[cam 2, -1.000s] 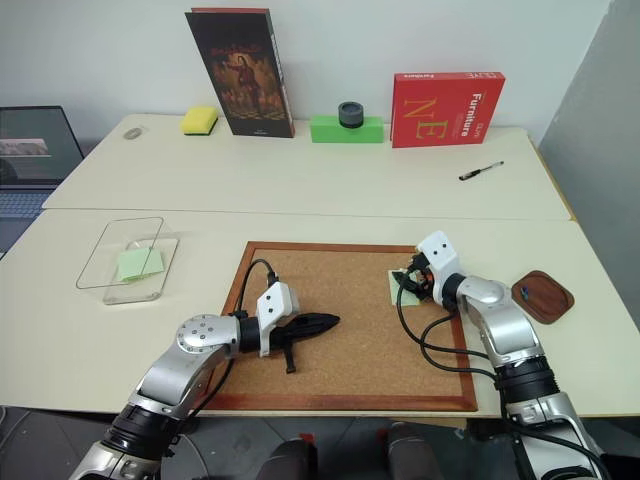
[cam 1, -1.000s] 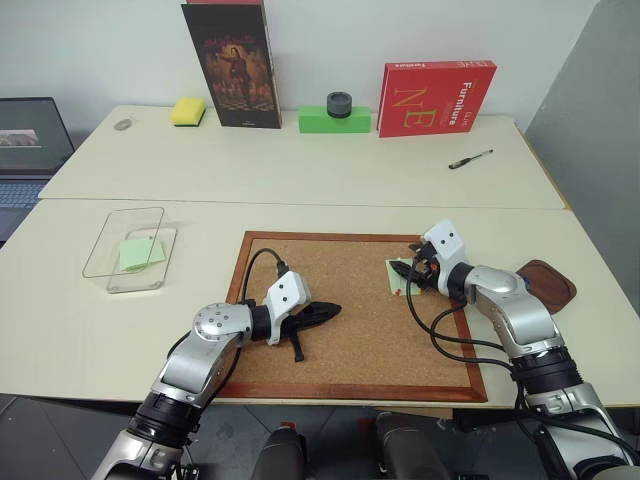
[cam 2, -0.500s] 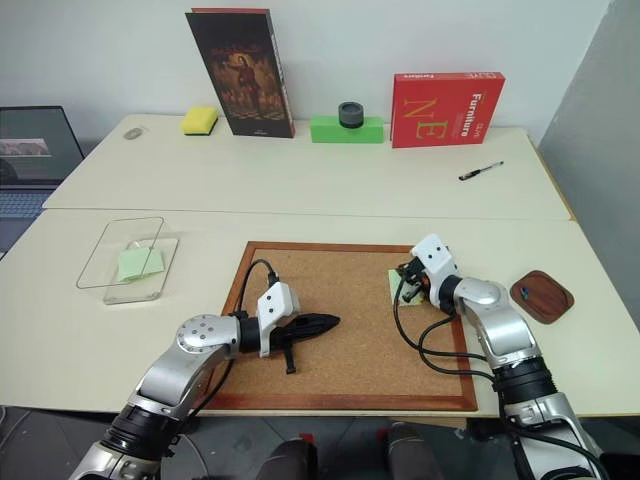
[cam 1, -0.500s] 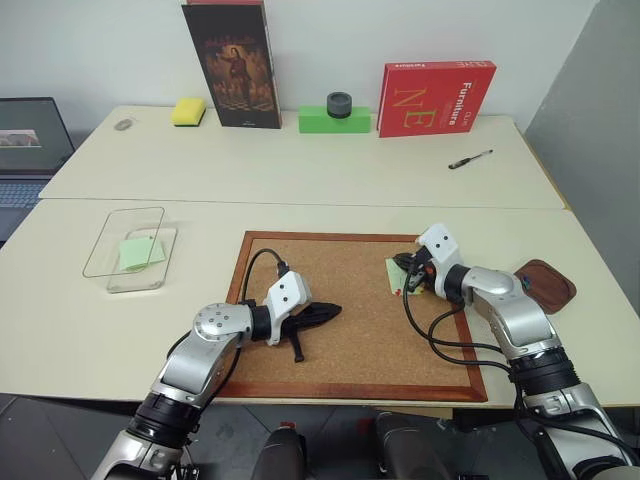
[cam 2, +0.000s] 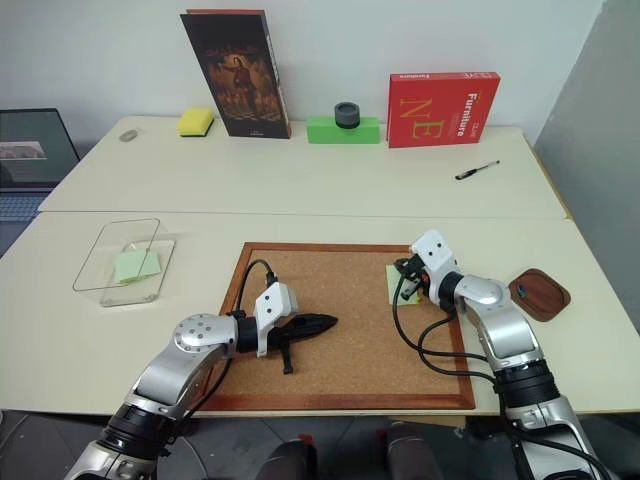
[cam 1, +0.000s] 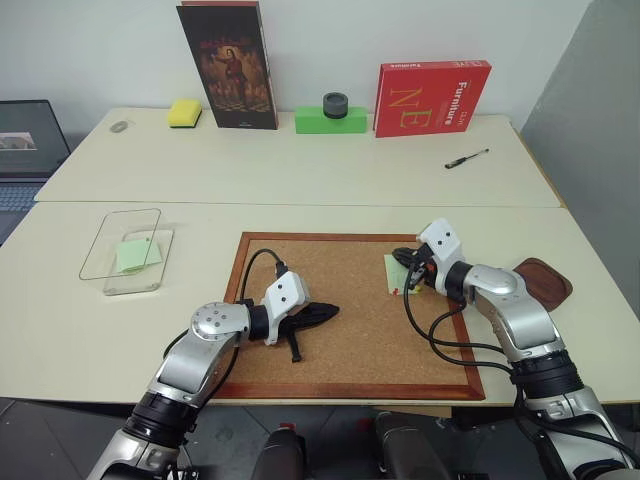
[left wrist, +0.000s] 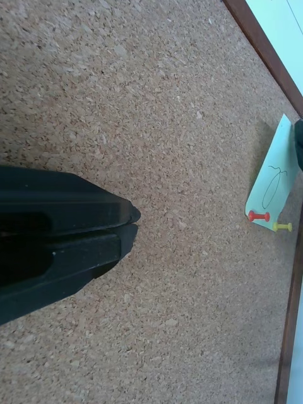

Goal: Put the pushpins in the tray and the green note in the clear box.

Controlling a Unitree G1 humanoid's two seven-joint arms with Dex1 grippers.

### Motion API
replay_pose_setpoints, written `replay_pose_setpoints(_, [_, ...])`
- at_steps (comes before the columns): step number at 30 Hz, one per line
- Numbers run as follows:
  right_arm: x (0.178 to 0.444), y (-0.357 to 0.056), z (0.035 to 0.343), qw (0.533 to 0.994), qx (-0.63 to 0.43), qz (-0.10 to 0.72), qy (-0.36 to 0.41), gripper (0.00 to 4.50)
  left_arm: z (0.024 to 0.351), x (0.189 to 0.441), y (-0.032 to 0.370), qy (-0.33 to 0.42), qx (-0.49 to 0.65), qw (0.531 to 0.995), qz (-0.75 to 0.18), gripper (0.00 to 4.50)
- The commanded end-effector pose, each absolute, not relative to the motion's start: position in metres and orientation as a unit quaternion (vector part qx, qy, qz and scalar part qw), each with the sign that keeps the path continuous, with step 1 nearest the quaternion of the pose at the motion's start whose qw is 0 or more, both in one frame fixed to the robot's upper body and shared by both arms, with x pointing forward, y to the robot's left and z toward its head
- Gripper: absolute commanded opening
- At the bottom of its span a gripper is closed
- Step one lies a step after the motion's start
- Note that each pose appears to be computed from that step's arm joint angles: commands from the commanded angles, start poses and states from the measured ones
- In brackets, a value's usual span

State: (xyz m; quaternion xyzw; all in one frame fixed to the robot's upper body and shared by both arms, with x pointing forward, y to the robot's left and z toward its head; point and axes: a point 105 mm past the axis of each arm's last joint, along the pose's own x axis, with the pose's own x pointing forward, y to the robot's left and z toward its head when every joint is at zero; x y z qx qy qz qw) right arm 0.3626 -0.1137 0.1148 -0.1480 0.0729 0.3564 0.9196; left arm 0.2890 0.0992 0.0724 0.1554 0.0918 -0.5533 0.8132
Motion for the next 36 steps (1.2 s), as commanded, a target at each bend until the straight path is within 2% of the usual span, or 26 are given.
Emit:
replay_pose_setpoints(1, [0.363, -0.115, 0.139, 0.928, -0.134, 0.346, 0.032, 0.07, 0.048, 0.281, 0.107, 0.146, 0.162, 0.802, -0.556, 0.0])
replay_pose_setpoints(5, [0.363, -0.117, 0.143, 0.931, -0.127, 0.342, 0.027, 0.07, 0.048, 0.28, 0.107, 0.148, 0.162, 0.801, -0.557, 0.0])
replay_pose_setpoints(11, [0.358, -0.129, 0.166, 0.943, -0.099, 0.318, 0.0, 0.07, 0.047, 0.281, 0.107, 0.149, 0.163, 0.801, -0.557, 0.0])
replay_pose_setpoints(16, [0.342, -0.146, 0.176, 0.95, -0.101, 0.297, -0.012, 0.07, 0.046, 0.281, 0.108, 0.15, 0.163, 0.8, -0.557, 0.0])
replay_pose_setpoints(21, [0.322, -0.181, 0.182, 0.96, -0.133, 0.247, -0.008, 0.07, 0.045, 0.282, 0.107, 0.15, 0.164, 0.8, -0.557, 0.0])
replay_pose_setpoints(29, [0.294, -0.258, 0.144, 0.959, -0.229, 0.128, 0.105, 0.07, 0.045, 0.283, 0.108, 0.148, 0.164, 0.8, -0.558, 0.0])
replay_pose_setpoints(36, [0.289, -0.305, 0.124, 0.951, -0.261, 0.04, 0.16, 0.07, 0.044, 0.283, 0.108, 0.147, 0.164, 0.799, -0.559, 0.0])
